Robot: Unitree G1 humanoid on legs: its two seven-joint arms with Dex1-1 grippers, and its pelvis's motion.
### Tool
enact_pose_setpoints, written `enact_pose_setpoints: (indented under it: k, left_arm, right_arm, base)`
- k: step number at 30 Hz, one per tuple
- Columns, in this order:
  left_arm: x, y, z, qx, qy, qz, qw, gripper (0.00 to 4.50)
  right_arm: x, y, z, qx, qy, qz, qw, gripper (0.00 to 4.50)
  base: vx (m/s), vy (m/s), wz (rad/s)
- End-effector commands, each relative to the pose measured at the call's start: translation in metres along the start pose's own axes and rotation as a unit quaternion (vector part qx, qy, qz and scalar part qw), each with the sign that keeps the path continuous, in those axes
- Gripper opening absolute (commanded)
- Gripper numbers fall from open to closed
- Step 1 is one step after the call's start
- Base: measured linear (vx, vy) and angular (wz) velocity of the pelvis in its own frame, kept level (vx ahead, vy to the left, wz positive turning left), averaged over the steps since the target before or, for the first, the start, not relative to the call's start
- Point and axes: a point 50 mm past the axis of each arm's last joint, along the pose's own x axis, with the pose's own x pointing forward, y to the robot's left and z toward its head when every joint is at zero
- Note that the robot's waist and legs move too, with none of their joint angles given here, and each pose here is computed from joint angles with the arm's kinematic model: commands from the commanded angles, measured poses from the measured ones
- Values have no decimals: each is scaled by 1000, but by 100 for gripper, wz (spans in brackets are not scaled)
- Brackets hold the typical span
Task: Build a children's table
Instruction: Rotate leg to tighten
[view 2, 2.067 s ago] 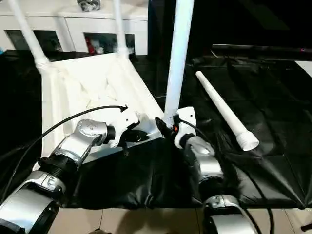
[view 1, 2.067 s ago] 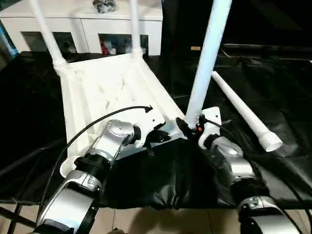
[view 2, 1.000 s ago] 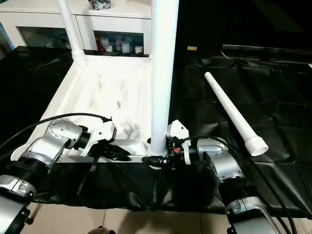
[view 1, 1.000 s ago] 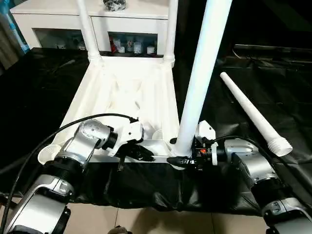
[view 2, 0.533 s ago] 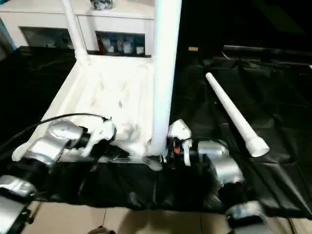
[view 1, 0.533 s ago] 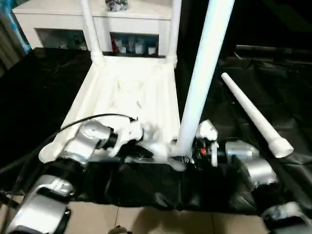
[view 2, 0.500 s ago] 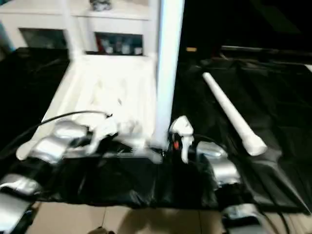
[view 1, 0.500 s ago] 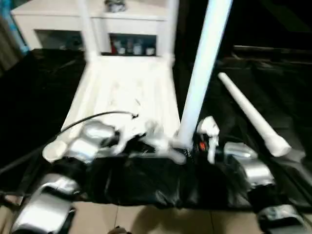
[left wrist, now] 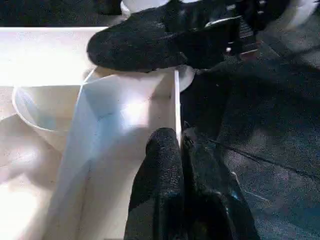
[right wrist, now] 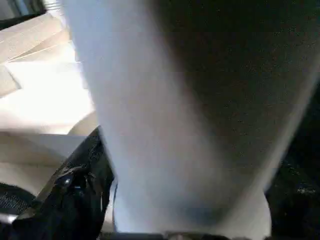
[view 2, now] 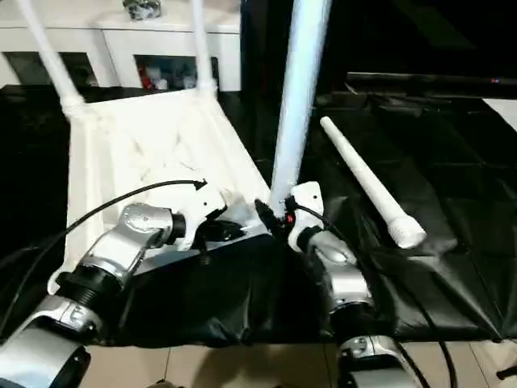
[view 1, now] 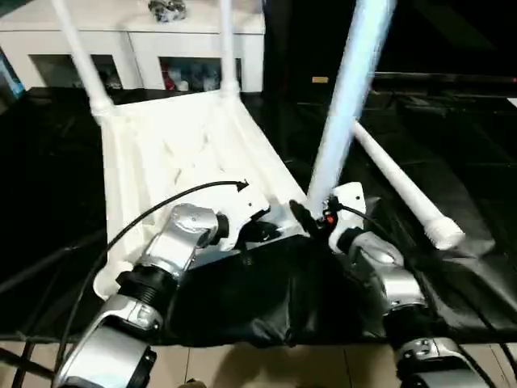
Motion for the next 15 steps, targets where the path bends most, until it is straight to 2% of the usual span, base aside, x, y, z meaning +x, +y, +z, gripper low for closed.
enact_pose_setpoints:
  k: [1,2,5,7,9,15]
  left_arm:
    - [10,-13,8,22,-15,-48,999,0]
    - [6,-13,6,31,-18,-61,997,0]
    - [0,-14,3,38,-14,-80,996,0]
    - [-12,-15,0,50,-15,-122,991,0]
    - [-14,-15,-1,54,-13,-128,990,0]
    - [-32,-8,-11,62,11,-167,984,0]
  right_arm:
    - [7,18,-9,-2,30,54,998,391]
    - [4,16,-8,-19,30,72,997,395]
    - [-1,15,-6,-24,29,112,993,395]
    - [-12,16,-4,-36,42,199,978,395]
    - [-14,16,-3,-39,45,216,975,395]
    - [-33,11,-2,-68,105,337,933,395]
  base:
    - [0,0,0]
    - [0,0,0]
    - [0,0,0]
    - [0,0,0]
    - [0,0,0]
    - [0,0,0]
